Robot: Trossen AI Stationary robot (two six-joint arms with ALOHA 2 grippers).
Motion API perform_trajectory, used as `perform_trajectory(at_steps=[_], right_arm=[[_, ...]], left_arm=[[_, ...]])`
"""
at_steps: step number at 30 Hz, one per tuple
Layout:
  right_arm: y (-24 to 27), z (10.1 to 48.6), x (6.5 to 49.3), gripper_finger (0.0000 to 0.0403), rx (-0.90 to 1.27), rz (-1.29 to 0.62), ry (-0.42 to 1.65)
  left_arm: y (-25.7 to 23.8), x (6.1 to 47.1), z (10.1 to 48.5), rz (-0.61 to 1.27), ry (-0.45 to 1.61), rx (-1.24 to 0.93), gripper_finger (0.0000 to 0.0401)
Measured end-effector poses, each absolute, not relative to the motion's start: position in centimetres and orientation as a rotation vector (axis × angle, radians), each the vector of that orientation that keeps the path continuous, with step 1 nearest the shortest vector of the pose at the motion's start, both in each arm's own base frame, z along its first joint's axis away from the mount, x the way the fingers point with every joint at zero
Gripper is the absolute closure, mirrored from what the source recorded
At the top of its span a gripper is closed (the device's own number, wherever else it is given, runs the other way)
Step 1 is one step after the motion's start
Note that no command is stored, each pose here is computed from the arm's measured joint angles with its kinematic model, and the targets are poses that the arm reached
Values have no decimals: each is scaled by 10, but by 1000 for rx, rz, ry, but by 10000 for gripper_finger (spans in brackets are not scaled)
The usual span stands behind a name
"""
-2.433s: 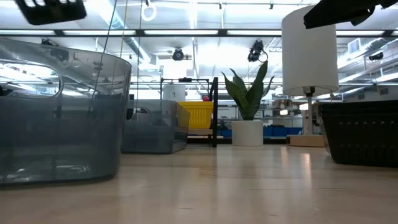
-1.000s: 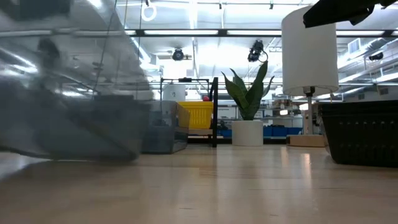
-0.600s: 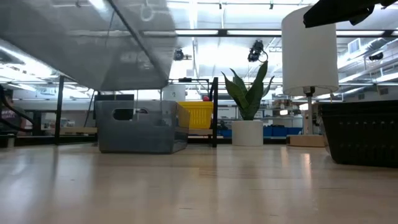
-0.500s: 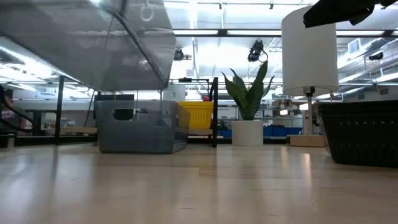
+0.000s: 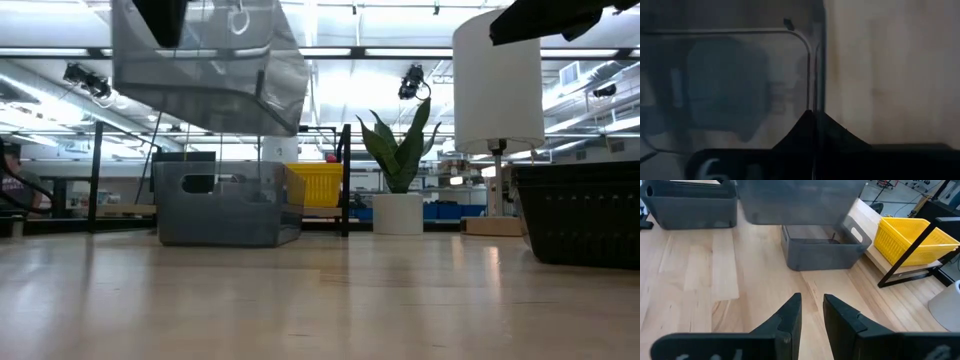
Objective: Stack baskets on shelf by color
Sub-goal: Stack the bottom right gray bin on top of the top gray bin
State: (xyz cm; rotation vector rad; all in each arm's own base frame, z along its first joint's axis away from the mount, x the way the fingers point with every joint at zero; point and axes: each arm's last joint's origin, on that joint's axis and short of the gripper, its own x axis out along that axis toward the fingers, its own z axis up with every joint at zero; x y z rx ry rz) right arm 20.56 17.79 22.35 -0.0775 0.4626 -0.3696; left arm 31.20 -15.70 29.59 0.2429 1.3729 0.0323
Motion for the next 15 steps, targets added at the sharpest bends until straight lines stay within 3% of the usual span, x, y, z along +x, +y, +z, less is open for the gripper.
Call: perform_trajectory(at_steps=[8, 15], right_arm=[[183, 224, 202, 318, -69, -344, 452], [186, 225, 200, 318, -59, -332, 445]], left_arm=[[-124, 315, 279, 86, 1438, 328, 395], [-95, 309, 262, 136, 1340, 266, 394]])
